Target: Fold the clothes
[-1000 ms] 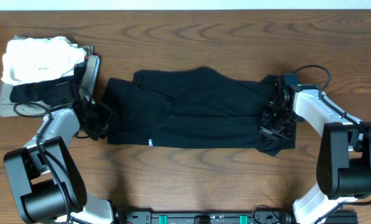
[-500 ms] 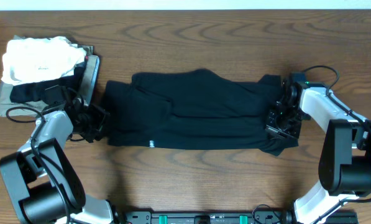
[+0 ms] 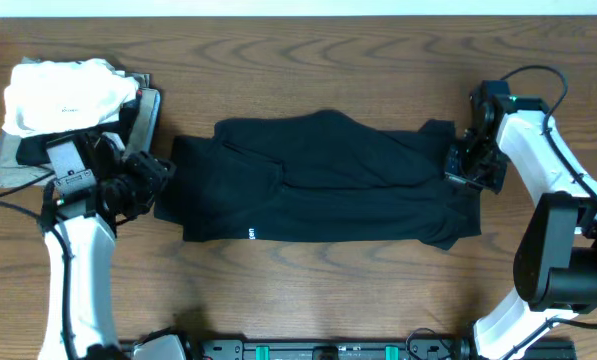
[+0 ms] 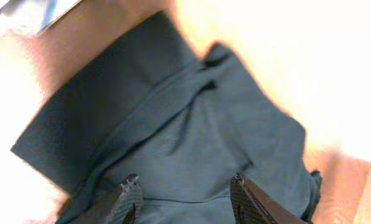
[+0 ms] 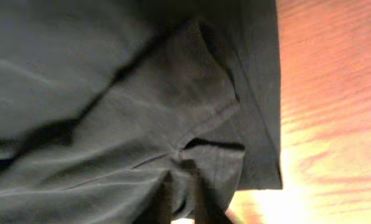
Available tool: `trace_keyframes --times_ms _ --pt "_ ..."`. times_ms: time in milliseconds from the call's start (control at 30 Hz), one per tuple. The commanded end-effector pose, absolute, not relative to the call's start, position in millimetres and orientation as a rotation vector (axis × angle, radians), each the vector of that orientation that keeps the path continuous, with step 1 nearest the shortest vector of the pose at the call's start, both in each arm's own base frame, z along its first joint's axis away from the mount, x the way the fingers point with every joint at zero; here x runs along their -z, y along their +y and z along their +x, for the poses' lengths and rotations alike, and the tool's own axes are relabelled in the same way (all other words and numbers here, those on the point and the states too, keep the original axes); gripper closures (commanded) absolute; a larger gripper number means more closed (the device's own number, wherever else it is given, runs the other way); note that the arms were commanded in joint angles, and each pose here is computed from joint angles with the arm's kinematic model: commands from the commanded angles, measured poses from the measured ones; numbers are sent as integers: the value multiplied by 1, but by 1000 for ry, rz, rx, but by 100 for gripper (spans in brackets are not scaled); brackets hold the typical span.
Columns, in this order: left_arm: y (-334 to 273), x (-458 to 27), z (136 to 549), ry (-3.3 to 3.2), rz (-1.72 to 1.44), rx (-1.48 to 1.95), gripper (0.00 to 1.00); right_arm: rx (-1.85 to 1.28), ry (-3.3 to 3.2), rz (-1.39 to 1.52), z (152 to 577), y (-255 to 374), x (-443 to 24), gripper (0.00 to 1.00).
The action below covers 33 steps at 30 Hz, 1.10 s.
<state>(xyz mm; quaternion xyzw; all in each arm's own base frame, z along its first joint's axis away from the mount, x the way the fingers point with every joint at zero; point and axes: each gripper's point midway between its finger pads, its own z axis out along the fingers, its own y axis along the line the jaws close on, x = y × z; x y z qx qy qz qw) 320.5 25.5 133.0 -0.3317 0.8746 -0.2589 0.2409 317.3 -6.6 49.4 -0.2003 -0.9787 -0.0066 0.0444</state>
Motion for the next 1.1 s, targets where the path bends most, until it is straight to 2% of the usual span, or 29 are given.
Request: trace_keyframes --times_ms 0,67,300,567,1067 --pt "18 -140 324 2392 -826 686 51 45 -3039 -562 328 -6 -57 77" --pt "12 -136 325 2413 -812 694 51 104 -3046 -508 328 0 -57 76" --pt "1 -96 327 2551 -800 684 52 126 -3082 -483 335 1 -51 98" --pt "2 -42 332 2670 -830 687 57 146 -3151 -551 348 0 -30 99" --pt "10 -9 329 2739 -854 616 57 157 -3172 -681 342 -6 5 99"
